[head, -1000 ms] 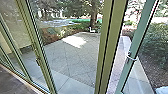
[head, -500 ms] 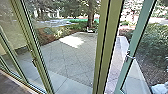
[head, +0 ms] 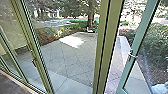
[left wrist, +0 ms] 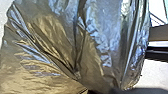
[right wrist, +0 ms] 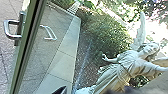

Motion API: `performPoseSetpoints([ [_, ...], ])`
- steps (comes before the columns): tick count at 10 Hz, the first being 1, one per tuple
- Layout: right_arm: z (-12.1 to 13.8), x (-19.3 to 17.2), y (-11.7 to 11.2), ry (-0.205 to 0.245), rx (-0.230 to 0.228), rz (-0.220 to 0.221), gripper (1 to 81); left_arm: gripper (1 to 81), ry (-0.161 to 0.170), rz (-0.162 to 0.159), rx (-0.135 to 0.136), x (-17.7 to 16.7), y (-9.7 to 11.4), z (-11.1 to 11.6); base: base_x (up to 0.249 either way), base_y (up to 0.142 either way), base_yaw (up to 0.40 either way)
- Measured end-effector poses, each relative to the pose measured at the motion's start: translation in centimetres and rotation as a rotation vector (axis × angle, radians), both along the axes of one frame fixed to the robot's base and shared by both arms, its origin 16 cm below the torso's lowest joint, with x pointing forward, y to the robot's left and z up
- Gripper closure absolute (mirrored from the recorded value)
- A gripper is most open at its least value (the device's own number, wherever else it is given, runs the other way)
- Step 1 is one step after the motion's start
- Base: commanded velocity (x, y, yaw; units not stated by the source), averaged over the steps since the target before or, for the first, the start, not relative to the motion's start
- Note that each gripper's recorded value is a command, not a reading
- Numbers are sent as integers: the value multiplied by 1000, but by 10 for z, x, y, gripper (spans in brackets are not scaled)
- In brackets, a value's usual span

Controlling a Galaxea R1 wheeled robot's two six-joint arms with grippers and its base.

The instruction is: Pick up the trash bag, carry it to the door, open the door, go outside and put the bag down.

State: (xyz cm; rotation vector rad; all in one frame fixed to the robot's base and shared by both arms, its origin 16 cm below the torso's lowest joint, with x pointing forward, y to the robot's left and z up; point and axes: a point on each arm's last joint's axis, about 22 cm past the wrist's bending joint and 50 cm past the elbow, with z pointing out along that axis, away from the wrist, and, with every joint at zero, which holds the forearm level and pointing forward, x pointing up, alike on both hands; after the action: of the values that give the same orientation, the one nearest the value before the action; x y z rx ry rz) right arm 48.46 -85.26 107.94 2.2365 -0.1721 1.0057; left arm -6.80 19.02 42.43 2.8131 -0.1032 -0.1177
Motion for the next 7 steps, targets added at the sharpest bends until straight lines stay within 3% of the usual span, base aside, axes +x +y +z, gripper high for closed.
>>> performPoseSetpoints([
  [2,4,-3,-13,9,-33,-7,10,811,1,-3,0,0,0,0,0,0,0],
  [7,13,-68,-52,2,-69,-49,10,811,-1,-80,-10,15,-2,-2,0,0,0],
])
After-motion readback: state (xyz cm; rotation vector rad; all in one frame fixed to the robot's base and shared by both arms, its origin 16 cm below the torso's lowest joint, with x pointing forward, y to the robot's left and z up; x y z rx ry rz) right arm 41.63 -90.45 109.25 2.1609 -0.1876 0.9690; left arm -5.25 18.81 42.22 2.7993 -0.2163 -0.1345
